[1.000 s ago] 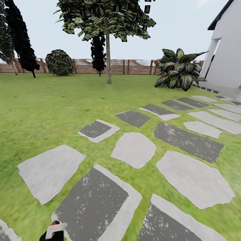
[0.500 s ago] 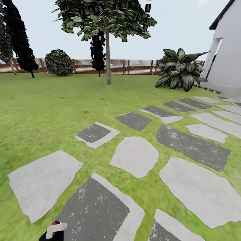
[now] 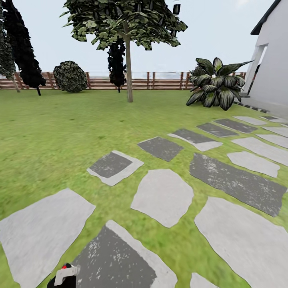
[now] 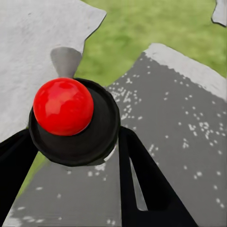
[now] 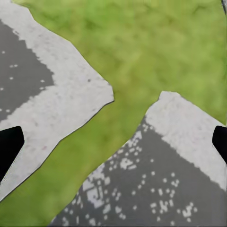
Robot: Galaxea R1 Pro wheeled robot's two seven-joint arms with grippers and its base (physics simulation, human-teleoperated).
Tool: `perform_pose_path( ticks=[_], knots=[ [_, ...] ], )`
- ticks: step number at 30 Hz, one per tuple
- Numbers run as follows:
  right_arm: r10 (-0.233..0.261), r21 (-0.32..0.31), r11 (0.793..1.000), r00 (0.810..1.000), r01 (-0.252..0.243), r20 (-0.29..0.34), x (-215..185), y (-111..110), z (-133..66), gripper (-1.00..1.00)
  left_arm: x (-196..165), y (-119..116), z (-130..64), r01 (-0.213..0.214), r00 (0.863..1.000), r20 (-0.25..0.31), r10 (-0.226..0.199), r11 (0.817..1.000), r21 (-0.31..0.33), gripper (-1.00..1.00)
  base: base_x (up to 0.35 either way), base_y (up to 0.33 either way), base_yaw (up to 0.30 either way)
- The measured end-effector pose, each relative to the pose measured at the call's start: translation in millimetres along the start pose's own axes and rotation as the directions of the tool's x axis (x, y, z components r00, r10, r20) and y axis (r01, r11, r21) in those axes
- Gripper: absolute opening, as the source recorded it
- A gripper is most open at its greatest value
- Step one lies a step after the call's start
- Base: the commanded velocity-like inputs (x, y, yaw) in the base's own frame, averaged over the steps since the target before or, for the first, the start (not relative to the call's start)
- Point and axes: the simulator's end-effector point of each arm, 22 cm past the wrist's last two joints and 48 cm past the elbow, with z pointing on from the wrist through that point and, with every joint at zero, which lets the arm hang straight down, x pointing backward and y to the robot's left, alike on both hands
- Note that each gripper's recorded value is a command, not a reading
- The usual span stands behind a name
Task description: In the garden, pick up the pesticide atomizer on the floor and spray pesticide onto both trees until each tree trunk is fully covered.
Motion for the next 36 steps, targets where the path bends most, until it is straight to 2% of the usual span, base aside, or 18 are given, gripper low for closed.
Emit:
perform_pose_path(
  ticks=[36],
  knots=[
    [0.0, 0.0, 1.0, 1.0, 0.0, 0.0, 0.2, 0.0, -0.1, 1.0, -0.3, 0.0, 0.1, 0.0, 1.0, 0.001, 0.0, 1.0, 0.0, -1.0, 0.339, 0.0, 0.0]
  ],
)
